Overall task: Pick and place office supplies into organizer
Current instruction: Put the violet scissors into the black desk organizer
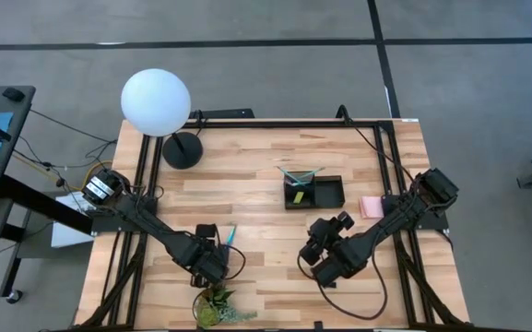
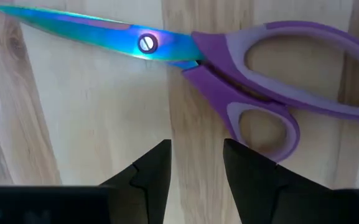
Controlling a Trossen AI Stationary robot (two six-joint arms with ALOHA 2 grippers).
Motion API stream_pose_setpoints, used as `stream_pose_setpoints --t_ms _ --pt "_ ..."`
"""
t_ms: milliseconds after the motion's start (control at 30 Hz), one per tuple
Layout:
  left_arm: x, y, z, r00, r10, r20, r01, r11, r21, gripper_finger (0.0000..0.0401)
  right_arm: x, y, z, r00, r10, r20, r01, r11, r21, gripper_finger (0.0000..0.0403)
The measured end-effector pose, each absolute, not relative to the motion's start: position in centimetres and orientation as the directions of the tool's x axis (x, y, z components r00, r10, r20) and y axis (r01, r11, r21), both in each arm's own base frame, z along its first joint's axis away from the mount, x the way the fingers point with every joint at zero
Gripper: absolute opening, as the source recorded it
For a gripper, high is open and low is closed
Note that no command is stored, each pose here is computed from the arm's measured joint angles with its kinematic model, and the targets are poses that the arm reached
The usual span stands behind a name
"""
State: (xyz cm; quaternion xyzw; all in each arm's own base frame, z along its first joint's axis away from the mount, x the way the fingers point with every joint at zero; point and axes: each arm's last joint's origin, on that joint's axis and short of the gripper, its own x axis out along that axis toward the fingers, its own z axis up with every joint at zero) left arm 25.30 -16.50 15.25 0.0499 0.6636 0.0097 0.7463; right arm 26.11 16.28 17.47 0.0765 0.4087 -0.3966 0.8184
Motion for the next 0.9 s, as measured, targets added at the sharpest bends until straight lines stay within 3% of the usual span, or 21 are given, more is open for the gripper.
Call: stream_pose_setpoints --t_ms 267,500,733,900 --pt "25.0 -15.4 13.4 0.174 0.099 -0.980 0.013 0.995 0.103 0.0126 26.1 16.3 17.5 0.351 -0.587 -0.729 0.712 0.673 -0.199 0.0234" --pt "25.1 -14.6 13.2 0.174 0.117 -0.978 -0.021 0.993 0.115 0.0013 26.1 16.2 17.5 0.349 -0.589 -0.729 0.707 0.676 -0.208 0.0234" --pt "27.7 -13.2 14.6 0.251 0.128 -0.959 -0.094 0.990 0.107 0.0001 26.3 15.8 17.5 0.335 -0.597 -0.729 0.715 0.665 -0.217 0.0234" --pt "27.4 -12.8 14.4 0.180 0.084 -0.980 -0.062 0.995 0.074 0.0001 26.2 15.8 17.5 0.320 -0.591 -0.740 0.711 0.666 -0.225 0.0234"
